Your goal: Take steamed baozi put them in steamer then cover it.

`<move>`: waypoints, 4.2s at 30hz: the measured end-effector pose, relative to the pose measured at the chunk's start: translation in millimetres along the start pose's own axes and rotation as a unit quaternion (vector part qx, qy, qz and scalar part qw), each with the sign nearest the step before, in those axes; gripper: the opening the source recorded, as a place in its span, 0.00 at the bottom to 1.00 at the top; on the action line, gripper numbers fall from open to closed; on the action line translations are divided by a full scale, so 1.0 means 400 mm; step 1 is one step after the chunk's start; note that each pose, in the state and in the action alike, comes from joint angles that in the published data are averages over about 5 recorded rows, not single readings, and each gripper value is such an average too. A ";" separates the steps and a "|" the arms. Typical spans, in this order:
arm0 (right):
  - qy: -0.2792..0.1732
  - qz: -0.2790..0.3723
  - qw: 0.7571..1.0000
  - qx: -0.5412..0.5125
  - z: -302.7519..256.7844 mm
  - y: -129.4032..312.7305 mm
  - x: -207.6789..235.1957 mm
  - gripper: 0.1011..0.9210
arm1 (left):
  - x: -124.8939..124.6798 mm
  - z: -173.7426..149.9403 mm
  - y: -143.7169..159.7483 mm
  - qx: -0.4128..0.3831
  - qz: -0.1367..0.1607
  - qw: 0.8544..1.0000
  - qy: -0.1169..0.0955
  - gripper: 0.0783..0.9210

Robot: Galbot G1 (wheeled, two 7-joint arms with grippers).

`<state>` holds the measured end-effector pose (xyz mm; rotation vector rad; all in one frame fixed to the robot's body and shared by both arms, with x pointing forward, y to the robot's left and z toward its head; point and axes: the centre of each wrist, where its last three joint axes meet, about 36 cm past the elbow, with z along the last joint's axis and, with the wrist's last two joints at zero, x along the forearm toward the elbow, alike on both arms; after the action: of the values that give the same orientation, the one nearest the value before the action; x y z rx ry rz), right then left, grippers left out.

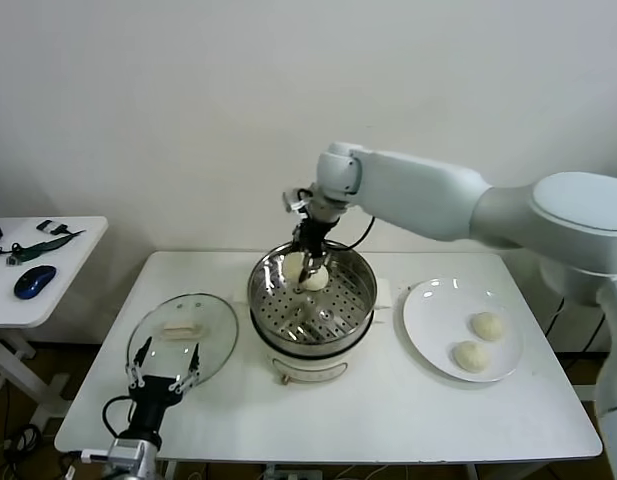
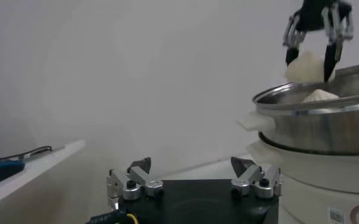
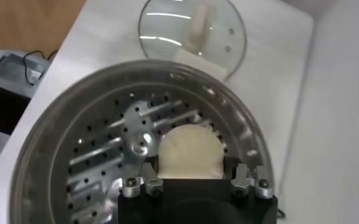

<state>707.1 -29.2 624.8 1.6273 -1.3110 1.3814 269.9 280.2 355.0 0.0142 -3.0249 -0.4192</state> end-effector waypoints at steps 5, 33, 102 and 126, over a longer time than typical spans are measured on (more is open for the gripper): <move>-0.001 -0.014 1.000 0.002 -0.017 0.009 -0.059 0.70 | -0.007 0.000 -0.002 -0.001 0.002 1.000 -0.001 0.88; 0.012 -0.014 1.000 0.020 0.037 0.039 0.036 0.88 | 0.005 0.007 0.002 -0.002 0.006 1.000 0.006 0.88; 0.139 -0.050 0.980 -0.134 0.898 0.537 -0.125 0.76 | 0.047 0.031 0.022 -0.018 -0.010 0.999 0.031 0.88; 0.140 -0.040 0.982 0.118 0.680 0.286 0.185 0.74 | 0.051 0.038 0.016 -0.016 -0.008 0.999 0.033 0.88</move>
<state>687.4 -332.5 610.9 1.5449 -0.9379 1.6976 248.3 290.1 343.9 0.0495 -2.9553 -0.4577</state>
